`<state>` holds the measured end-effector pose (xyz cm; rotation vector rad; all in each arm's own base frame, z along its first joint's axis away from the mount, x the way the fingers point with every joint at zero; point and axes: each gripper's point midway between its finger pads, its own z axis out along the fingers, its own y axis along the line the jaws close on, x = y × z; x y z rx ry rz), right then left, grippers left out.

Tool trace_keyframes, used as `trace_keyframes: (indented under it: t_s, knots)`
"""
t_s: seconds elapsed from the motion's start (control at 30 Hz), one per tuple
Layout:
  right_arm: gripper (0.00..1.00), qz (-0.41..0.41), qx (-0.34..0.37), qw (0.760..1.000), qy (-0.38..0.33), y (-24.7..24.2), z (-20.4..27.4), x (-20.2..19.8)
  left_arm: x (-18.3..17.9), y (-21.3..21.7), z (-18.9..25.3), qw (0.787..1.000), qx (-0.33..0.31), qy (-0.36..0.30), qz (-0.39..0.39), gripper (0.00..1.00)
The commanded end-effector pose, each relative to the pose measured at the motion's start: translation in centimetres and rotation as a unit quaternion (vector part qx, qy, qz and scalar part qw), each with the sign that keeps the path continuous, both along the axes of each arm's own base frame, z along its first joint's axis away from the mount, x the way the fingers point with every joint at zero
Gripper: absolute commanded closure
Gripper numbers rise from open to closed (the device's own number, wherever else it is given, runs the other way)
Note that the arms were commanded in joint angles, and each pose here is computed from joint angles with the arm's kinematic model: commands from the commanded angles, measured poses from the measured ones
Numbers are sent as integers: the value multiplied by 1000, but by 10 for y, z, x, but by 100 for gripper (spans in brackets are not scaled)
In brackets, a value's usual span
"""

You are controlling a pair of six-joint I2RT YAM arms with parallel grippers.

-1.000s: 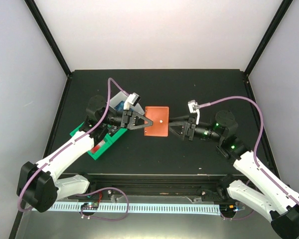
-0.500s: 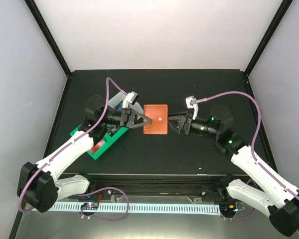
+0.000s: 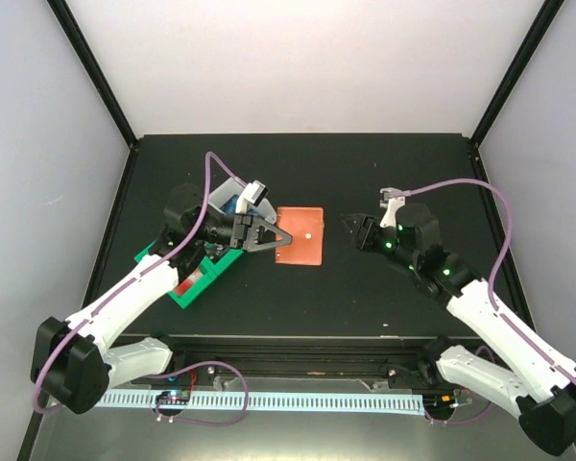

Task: Put the credit cards into the card holder
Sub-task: Close the card holder at the center of the board.

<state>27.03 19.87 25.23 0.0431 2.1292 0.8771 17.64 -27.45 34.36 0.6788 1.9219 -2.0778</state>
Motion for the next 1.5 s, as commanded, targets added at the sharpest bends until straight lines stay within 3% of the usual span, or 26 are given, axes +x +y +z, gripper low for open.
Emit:
trace_keyframes:
  t_s: [0.0,0.17,0.5,0.73,0.87,1.17,1.37,1.47]
  knots:
    - [37,18,44,997,-65,-2,37,-14,7,-1,-15,999,29,-17,23,99]
    - [34,48,63,995,-67,-1,31,-32,24,-6,-68,995,83,5,50,98]
    - [35,35,-13,996,85,-5,-76,-38,44,-55,-182,980,182,69,48,98]
    - [48,1,-70,983,169,-21,-143,-47,53,-94,-253,964,241,106,34,98]
    - [52,20,-57,977,203,-14,-171,-57,58,-93,-274,956,268,107,48,90]
    - [53,47,-43,972,225,0,-192,-58,60,-66,-307,926,364,57,77,54]
    - [55,56,-49,971,226,7,-197,-53,64,-40,-317,895,430,30,111,49]
    - [57,41,-79,972,218,4,-196,-44,62,-37,-319,892,437,29,113,49]
